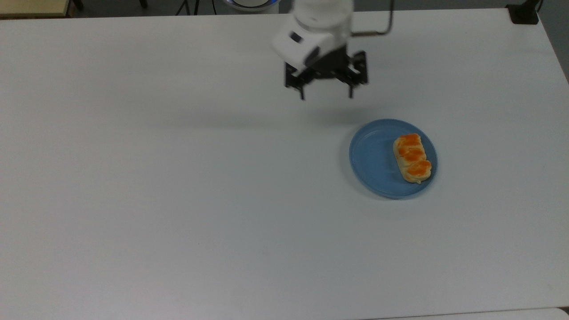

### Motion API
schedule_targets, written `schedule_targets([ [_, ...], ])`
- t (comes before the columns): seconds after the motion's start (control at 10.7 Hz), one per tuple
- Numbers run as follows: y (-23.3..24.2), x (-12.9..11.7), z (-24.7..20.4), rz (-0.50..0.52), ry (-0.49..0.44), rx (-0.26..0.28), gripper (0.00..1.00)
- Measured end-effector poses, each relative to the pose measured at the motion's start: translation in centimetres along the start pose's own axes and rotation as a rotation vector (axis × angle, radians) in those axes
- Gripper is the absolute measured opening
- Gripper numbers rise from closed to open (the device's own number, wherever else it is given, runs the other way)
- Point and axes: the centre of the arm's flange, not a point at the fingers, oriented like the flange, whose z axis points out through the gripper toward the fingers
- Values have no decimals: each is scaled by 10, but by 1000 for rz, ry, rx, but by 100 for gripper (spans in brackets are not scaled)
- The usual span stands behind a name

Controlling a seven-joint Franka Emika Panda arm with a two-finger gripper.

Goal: Put the bread on the table
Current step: 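Move the open gripper over the bread on the blue plate and lower, then close the gripper on the bread and lift it off the plate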

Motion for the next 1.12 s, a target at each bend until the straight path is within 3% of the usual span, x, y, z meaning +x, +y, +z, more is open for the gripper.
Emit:
schedule_targets([
  [0.47, -79, 16, 85, 6, 110, 61, 100],
  [0.75, -126, 10, 117, 37, 171, 109, 99],
  [0.93, -138, 12, 132, 43, 168, 113, 97],
  [1.12, -138, 15, 141, 26, 172, 90, 89],
])
